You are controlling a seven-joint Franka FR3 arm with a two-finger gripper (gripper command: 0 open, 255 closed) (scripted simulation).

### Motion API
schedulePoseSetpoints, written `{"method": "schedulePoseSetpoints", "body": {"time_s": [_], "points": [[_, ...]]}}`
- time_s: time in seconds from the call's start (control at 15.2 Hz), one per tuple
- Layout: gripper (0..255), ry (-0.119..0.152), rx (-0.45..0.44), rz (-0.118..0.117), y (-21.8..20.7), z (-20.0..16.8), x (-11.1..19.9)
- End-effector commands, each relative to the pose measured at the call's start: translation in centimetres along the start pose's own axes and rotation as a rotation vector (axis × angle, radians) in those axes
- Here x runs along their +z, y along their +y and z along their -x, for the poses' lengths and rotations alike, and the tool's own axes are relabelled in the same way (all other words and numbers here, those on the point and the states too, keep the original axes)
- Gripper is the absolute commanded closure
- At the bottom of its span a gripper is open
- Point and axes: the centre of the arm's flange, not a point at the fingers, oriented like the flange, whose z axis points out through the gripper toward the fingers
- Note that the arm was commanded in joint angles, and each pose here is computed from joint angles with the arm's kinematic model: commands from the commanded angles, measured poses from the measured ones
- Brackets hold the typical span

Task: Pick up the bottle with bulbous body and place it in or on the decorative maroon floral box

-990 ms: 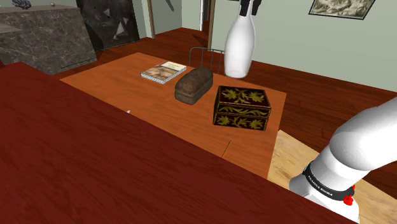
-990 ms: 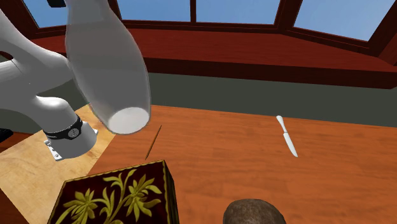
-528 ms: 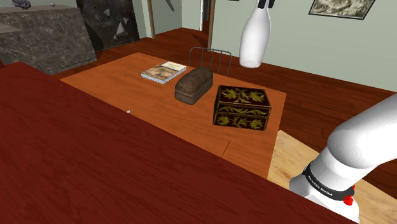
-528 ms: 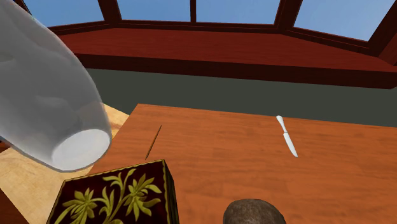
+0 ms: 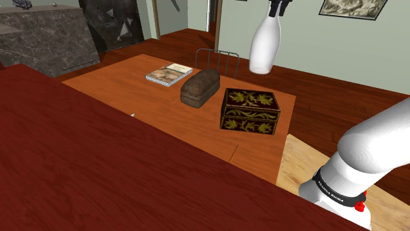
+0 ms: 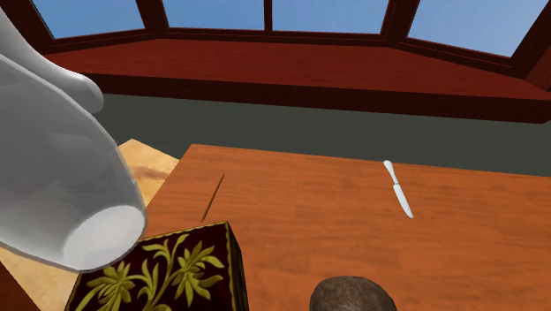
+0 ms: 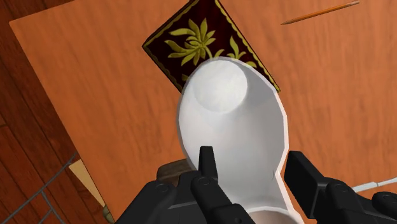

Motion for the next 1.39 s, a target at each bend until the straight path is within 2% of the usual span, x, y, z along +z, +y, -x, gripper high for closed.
{"method": "schedulePoseSetpoints", "body": {"time_s": [0.0, 1.32], "points": [[255, 0.001, 0.000, 0.000, 0.0, 0.0, 1.0], [255, 0.001, 0.000, 0.000, 0.0, 0.8, 11.6]]}}
